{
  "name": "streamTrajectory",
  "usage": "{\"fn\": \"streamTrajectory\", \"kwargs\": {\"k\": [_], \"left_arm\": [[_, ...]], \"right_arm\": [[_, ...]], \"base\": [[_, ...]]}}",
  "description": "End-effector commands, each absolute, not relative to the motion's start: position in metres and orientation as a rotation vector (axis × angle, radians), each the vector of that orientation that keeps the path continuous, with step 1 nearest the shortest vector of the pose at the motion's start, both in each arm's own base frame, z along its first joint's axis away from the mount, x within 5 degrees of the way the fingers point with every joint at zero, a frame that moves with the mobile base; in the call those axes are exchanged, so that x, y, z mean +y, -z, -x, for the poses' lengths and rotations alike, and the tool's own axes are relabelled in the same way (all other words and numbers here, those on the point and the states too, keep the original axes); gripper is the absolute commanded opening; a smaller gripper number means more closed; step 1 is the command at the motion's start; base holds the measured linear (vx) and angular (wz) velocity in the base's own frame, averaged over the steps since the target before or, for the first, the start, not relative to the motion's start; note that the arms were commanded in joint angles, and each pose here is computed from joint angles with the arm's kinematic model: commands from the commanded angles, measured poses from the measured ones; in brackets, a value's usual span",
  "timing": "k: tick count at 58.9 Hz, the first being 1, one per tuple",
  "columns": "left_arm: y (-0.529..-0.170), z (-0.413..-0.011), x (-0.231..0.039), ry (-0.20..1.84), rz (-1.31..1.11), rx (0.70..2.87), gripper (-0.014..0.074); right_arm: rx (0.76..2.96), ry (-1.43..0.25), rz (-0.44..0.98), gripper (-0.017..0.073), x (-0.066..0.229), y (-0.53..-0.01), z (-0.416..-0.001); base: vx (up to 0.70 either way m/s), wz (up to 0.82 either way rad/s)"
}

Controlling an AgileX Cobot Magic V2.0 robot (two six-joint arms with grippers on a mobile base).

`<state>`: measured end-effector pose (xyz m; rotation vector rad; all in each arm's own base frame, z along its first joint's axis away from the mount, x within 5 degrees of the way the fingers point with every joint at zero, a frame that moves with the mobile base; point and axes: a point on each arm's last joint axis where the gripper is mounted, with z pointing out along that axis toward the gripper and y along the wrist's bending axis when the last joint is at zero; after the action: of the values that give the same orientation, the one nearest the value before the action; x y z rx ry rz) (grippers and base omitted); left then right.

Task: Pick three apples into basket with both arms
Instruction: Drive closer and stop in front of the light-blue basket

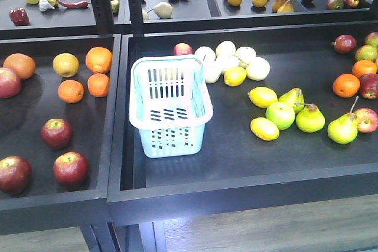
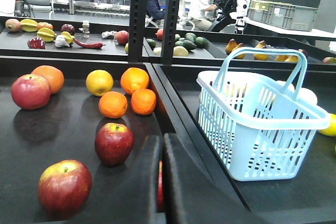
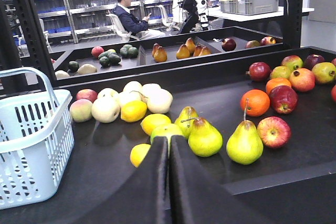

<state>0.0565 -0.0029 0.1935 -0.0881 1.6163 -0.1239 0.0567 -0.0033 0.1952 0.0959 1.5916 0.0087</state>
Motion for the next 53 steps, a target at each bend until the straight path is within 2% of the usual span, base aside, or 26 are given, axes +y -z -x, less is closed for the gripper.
{"fn": "streamTrajectory", "kwargs": {"k": [1, 53], "left_arm": [[-0.2092, -0.0544, -0.0007, 0.121, 0.114, 1.506, -0.0006], [-0.2092, -0.0544, -0.0007, 0.121, 0.114, 1.506, -0.0006]], "right_arm": [[1.519, 0.005, -0.078, -0.0009, -0.0031, -0.1987, -0.0562], [1.519, 0.005, -0.078, -0.0009, -0.0031, -0.1987, -0.0562]], "base": [[0.03, -0.06], [0.07, -0.04]]}}
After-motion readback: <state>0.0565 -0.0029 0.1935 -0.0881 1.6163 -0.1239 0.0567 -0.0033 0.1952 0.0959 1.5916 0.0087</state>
